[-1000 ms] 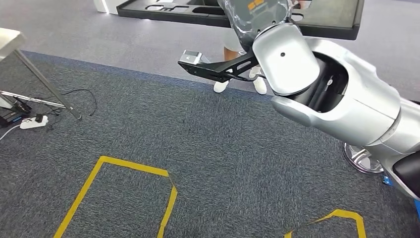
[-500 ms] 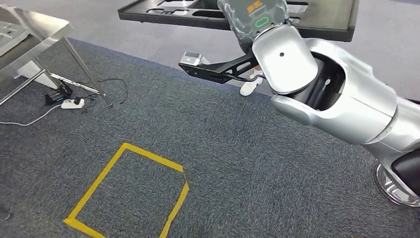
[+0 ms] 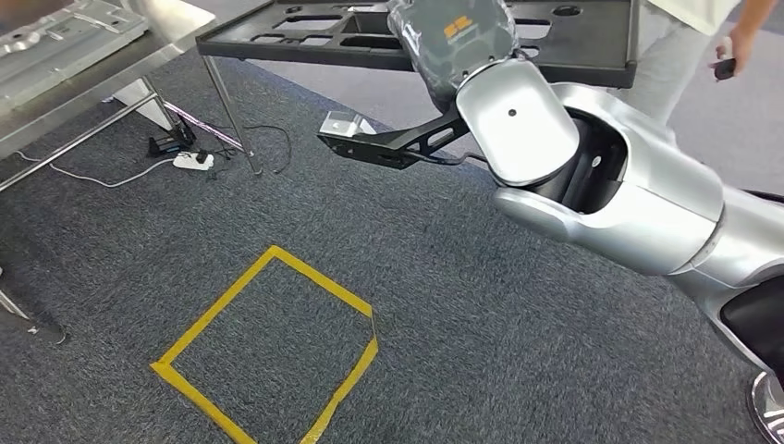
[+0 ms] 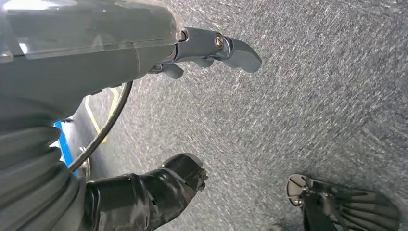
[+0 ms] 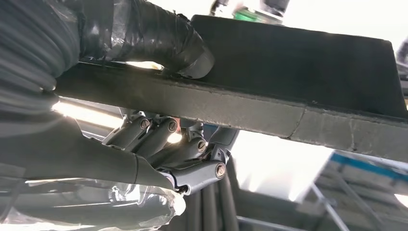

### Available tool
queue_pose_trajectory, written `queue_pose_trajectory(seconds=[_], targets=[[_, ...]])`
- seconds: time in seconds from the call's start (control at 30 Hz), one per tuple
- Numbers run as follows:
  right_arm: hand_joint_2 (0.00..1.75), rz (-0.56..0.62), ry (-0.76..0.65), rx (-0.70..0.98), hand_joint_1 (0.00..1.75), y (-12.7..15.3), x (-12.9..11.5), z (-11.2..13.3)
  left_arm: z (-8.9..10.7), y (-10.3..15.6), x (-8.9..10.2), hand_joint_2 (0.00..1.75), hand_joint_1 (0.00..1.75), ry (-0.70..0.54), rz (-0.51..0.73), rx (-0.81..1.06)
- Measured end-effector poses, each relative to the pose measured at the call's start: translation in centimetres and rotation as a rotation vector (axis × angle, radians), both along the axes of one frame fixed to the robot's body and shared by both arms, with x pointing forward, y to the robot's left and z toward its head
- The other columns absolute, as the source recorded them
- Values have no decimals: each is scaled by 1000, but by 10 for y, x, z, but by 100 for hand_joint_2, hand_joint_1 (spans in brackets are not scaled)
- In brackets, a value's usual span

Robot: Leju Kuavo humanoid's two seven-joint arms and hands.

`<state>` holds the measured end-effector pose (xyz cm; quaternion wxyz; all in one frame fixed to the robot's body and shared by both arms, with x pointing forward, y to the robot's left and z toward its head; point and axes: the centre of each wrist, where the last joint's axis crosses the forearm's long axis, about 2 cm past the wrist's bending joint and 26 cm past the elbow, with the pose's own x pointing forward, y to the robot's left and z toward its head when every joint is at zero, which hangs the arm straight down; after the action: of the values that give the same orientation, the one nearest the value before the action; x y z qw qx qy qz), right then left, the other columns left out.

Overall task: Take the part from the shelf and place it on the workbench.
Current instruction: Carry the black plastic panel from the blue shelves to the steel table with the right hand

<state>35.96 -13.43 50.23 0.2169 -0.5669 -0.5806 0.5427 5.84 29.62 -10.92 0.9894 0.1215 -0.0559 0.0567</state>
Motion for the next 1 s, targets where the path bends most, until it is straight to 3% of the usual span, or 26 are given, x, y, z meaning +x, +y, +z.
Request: queue_pose_trajectory(seconds=[1.0], targets=[[175, 16, 9, 20, 175, 2, 1, 1, 0, -1, -1, 175, 0, 1, 8, 4]])
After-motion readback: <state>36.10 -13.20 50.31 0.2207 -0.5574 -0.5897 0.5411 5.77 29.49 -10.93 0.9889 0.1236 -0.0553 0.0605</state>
